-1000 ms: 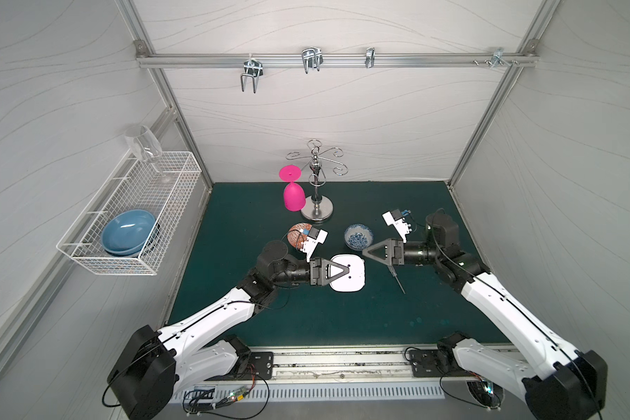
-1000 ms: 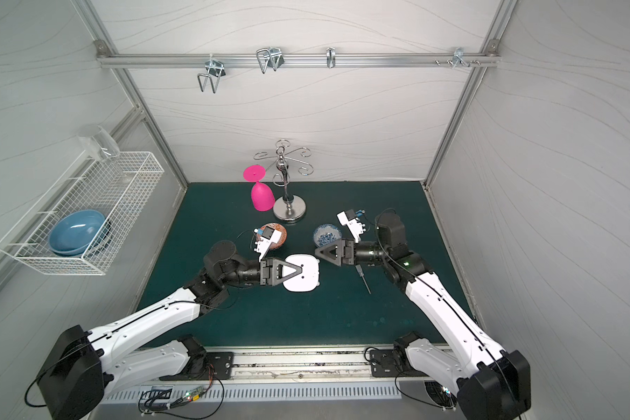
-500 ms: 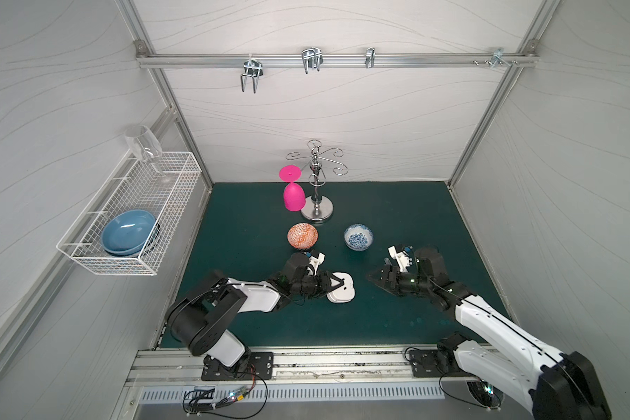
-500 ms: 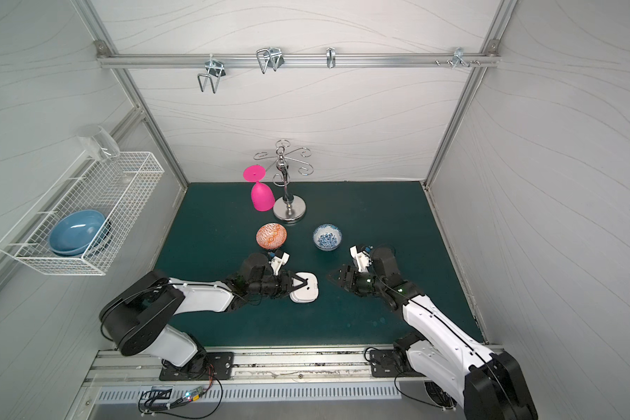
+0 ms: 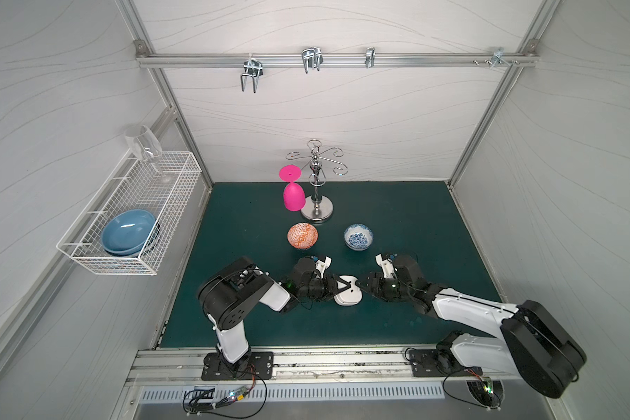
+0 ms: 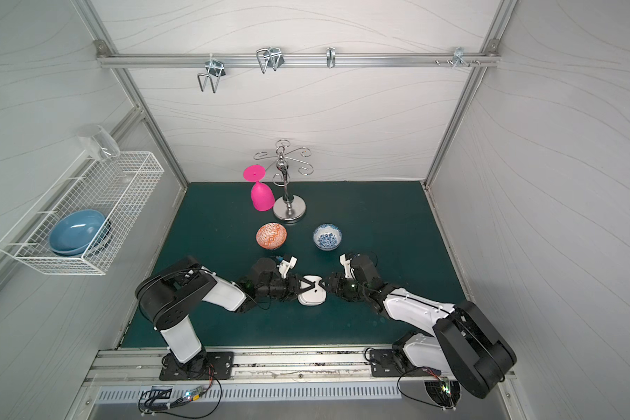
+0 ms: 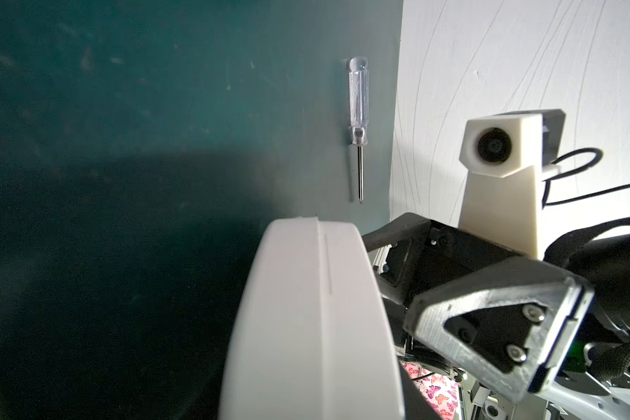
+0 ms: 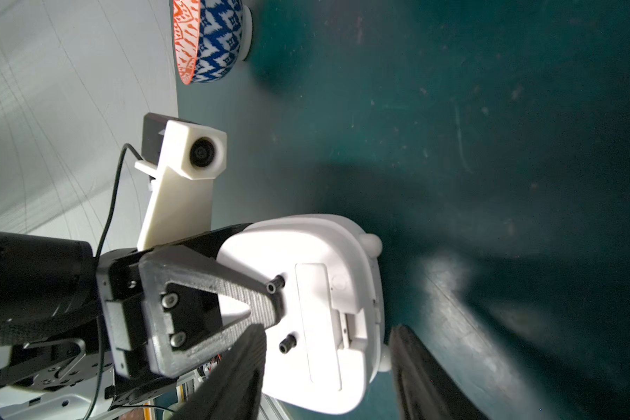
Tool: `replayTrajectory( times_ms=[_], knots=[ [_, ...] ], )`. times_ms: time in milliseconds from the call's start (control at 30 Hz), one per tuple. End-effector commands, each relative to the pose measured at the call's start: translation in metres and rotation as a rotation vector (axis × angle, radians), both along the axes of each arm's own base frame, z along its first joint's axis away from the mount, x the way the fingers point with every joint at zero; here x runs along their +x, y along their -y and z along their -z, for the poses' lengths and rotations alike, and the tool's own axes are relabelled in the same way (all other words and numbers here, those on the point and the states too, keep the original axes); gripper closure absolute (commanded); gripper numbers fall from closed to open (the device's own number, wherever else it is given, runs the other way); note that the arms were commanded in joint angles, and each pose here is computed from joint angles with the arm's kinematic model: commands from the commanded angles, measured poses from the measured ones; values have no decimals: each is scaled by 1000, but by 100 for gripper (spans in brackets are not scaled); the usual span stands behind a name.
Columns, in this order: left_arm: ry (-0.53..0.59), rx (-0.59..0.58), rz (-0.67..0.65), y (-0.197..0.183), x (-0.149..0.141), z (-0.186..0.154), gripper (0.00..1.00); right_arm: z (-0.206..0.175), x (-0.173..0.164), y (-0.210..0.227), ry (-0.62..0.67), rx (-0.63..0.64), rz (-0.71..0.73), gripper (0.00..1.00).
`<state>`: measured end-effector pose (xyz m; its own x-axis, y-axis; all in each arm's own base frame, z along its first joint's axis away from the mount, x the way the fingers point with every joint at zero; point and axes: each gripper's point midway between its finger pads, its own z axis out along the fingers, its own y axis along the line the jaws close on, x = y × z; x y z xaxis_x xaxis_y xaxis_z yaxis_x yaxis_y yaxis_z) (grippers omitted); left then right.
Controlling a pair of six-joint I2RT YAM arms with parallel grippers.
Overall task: Remove the battery from the alarm
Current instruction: Remove the cover from the alarm.
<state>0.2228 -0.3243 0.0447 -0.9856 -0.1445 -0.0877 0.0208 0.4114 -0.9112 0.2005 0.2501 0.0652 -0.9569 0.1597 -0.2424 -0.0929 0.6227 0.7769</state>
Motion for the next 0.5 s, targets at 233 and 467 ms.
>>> replayTrajectory(
  times_ms=[233,467],
  knots=[
    [42,-28,-6,8,9,-7,94,-15,10,-10,81,2,3,54],
    [41,-20,-10,6,9,-6,94,-10,5,-12,73,-20,-16,58]
  ],
)
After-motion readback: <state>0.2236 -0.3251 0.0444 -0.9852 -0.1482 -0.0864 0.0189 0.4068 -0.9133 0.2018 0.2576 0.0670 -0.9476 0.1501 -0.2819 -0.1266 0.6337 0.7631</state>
